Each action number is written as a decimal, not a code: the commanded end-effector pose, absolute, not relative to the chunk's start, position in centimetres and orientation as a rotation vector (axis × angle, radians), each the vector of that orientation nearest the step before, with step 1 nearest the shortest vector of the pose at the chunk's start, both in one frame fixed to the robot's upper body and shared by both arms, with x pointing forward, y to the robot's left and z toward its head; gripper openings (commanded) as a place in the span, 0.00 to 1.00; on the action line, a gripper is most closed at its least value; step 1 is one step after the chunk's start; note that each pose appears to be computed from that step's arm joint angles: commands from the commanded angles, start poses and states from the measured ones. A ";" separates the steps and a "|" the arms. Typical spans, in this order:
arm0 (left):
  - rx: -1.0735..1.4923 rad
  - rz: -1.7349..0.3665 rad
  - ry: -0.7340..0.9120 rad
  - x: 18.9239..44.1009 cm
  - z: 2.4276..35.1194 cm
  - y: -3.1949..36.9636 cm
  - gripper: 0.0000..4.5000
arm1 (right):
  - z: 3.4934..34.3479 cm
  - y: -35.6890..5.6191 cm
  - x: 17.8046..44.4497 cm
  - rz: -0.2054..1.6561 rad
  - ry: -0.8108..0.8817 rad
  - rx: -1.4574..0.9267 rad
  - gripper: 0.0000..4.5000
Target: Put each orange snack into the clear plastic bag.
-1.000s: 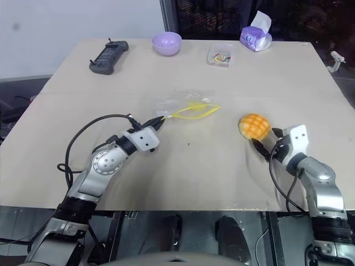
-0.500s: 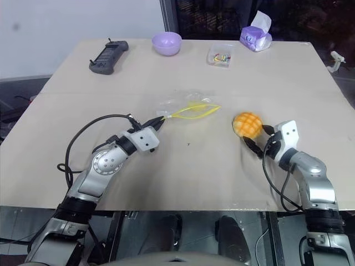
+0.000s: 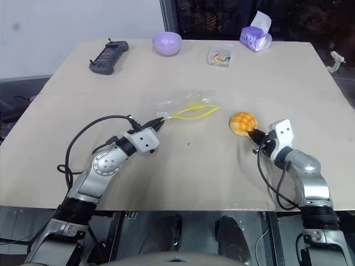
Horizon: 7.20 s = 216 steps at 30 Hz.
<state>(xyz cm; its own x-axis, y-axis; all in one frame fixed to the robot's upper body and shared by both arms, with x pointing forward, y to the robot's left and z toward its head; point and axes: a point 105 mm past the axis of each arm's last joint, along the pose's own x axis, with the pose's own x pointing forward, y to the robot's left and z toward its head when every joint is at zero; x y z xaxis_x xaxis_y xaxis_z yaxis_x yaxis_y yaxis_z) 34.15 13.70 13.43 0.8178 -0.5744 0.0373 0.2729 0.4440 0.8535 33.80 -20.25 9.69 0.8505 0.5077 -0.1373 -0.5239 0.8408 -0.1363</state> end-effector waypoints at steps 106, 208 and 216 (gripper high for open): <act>0.762 -0.900 -0.524 33.0 14.8 7.8 0.00 | 16.5 -10.0 35.6 0.947 0.193 0.103 0.49; 0.780 -0.667 -0.691 37.5 24.0 8.3 0.00 | 28.3 -3.6 37.2 0.903 -0.571 -1.071 0.52; 0.782 -0.665 -0.688 37.6 24.0 8.3 0.00 | 28.1 -3.4 37.2 0.914 -0.588 -1.081 0.01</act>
<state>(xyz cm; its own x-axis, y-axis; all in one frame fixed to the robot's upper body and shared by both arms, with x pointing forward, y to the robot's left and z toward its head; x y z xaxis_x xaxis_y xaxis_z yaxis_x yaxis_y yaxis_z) 38.21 8.48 22.62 0.6224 -0.7393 0.2571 0.3096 0.5342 0.7866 37.93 -3.89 25.73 0.5412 0.8363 -0.0884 -0.4007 0.1640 -0.9014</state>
